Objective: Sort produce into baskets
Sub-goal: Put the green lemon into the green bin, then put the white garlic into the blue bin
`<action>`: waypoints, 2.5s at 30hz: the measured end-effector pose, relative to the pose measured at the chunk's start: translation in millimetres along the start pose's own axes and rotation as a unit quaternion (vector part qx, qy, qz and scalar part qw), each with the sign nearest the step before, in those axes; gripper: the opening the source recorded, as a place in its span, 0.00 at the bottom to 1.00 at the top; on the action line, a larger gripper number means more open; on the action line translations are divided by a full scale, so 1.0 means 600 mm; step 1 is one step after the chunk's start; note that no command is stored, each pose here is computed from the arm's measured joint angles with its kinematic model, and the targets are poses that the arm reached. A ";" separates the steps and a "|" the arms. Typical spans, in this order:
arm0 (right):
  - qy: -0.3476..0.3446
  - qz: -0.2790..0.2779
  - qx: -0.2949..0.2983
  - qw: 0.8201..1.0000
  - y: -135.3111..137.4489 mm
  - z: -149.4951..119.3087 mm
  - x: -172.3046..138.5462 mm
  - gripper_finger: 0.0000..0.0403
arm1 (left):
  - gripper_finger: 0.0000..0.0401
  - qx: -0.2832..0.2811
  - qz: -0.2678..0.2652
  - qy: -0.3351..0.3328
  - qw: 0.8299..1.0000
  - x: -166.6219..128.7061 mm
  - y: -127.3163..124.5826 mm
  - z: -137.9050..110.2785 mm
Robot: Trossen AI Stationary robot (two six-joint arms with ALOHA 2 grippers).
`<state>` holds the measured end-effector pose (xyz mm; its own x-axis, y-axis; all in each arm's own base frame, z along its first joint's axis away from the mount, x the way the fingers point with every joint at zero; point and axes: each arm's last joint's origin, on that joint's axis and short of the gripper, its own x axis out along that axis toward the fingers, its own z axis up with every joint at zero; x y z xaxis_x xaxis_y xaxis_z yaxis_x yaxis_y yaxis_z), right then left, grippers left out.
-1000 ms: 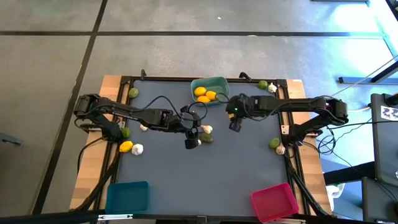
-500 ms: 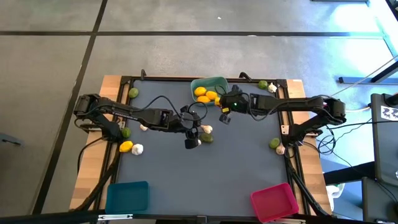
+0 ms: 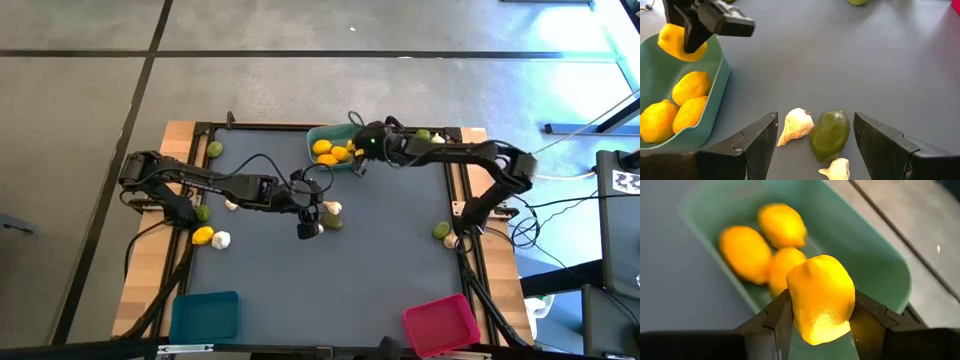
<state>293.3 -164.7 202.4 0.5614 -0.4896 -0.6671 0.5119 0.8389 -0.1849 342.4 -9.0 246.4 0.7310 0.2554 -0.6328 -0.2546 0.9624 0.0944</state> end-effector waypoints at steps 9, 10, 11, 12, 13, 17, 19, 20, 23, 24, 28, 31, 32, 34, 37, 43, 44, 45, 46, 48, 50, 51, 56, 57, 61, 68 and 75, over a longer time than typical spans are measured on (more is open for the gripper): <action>-0.018 0.001 0.036 0.999 -0.029 -0.003 0.025 0.39 | 0.64 -0.002 0.003 0.001 1.000 0.002 0.004 0.000; -0.017 0.001 0.036 0.999 -0.029 -0.004 0.026 0.39 | 0.64 -0.002 0.003 0.001 1.000 0.002 0.004 0.000; -0.014 0.002 0.036 0.999 -0.029 -0.005 0.028 0.39 | 0.64 -0.002 0.003 0.001 1.000 0.002 0.004 0.000; -0.011 0.003 0.035 0.999 -0.027 -0.006 0.030 0.39 | 0.64 -0.002 0.003 0.001 1.000 0.002 0.004 0.000; -0.007 0.004 0.034 0.999 -0.026 -0.008 0.032 0.39 | 0.64 -0.002 0.003 0.001 1.000 0.002 0.004 0.000; 0.003 0.014 0.033 0.999 -0.023 -0.014 0.038 0.39 | 0.64 -0.003 0.003 0.001 1.000 0.002 0.004 0.000; 0.007 0.018 0.033 0.999 -0.023 -0.016 0.041 0.39 | 0.64 -0.003 0.003 0.001 1.000 0.002 0.004 0.000; 0.009 0.018 0.033 0.999 -0.023 -0.017 0.041 0.39 | 0.64 -0.003 0.003 0.001 1.000 0.002 0.004 0.000; 0.009 0.018 0.033 0.999 -0.023 -0.017 0.041 0.39 | 0.64 -0.003 0.003 0.001 1.000 0.003 0.004 0.000; 0.010 0.018 0.033 0.999 -0.023 -0.017 0.041 0.39 | 0.64 -0.003 0.003 0.001 1.000 0.003 0.004 0.000; 0.010 0.018 0.033 0.999 -0.023 -0.017 0.041 0.39 | 0.64 -0.003 0.003 0.002 1.000 0.003 0.004 0.000; 0.009 0.018 0.033 0.999 -0.023 -0.016 0.041 0.39 | 0.64 -0.003 0.003 0.002 1.000 0.003 0.004 0.000; 0.009 0.018 0.033 0.999 -0.023 -0.016 0.041 0.39 | 0.64 -0.003 0.003 0.002 1.000 0.003 0.004 0.000; 0.009 0.016 0.031 0.999 -0.023 -0.016 0.041 0.41 | 0.64 -0.004 0.003 0.002 1.000 0.003 0.004 0.000; 0.008 0.014 0.029 0.999 -0.023 -0.016 0.041 0.48 | 0.64 -0.004 0.003 0.002 1.000 0.003 0.004 0.000; 0.006 0.014 0.029 0.999 -0.023 -0.015 0.041 0.66 | 0.64 -0.003 0.003 0.002 1.000 0.003 0.004 0.000; 0.004 0.013 0.030 0.999 -0.023 -0.015 0.041 0.68 | 0.64 -0.003 0.003 0.002 1.000 0.003 0.004 0.000; 0.001 0.013 0.030 0.999 -0.023 -0.014 0.041 0.69 | 0.64 -0.003 0.003 0.002 1.000 0.003 0.004 0.000; -0.002 0.013 0.030 0.999 -0.024 -0.012 0.039 0.70 | 0.64 -0.003 0.003 0.002 1.000 0.003 0.004 0.000; -0.010 0.013 0.031 0.999 -0.025 -0.008 0.033 0.71 | 0.64 -0.003 0.003 0.003 1.000 0.000 0.005 0.000; -0.025 0.020 0.029 0.999 -0.021 0.000 0.022 0.71 | 0.64 -0.002 0.002 0.002 1.000 -0.011 0.005 0.002; -0.032 0.022 0.028 0.999 -0.018 0.005 0.015 0.71 | 0.64 -0.003 0.001 0.000 1.000 -0.017 0.007 0.004; -0.080 0.071 0.009 0.994 0.010 0.030 -0.030 0.71 | 0.64 -0.021 0.006 0.030 0.999 -0.047 0.017 -0.002; -0.089 0.086 0.004 0.992 0.018 0.034 -0.039 0.71 | 0.64 -0.028 0.008 0.038 0.999 -0.055 0.020 -0.004; -0.115 0.138 -0.020 0.984 0.056 0.046 -0.073 0.71 | 0.64 -0.054 0.023 0.084 0.995 -0.077 0.034 -0.017; -0.085 0.215 -0.098 0.968 0.147 0.028 -0.104 0.71 | 0.64 -0.084 0.057 0.174 0.980 -0.100 0.050 -0.046; -0.044 0.270 -0.168 0.947 0.230 -0.020 -0.127 0.71 | 0.64 -0.127 0.093 0.243 0.957 -0.111 0.056 -0.069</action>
<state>313.5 -8.9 219.3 0.7423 0.0276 -0.6695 -0.0931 0.9937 -0.0623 258.8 2.6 260.1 0.2933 0.2889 -0.9113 -0.5430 0.8349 0.0899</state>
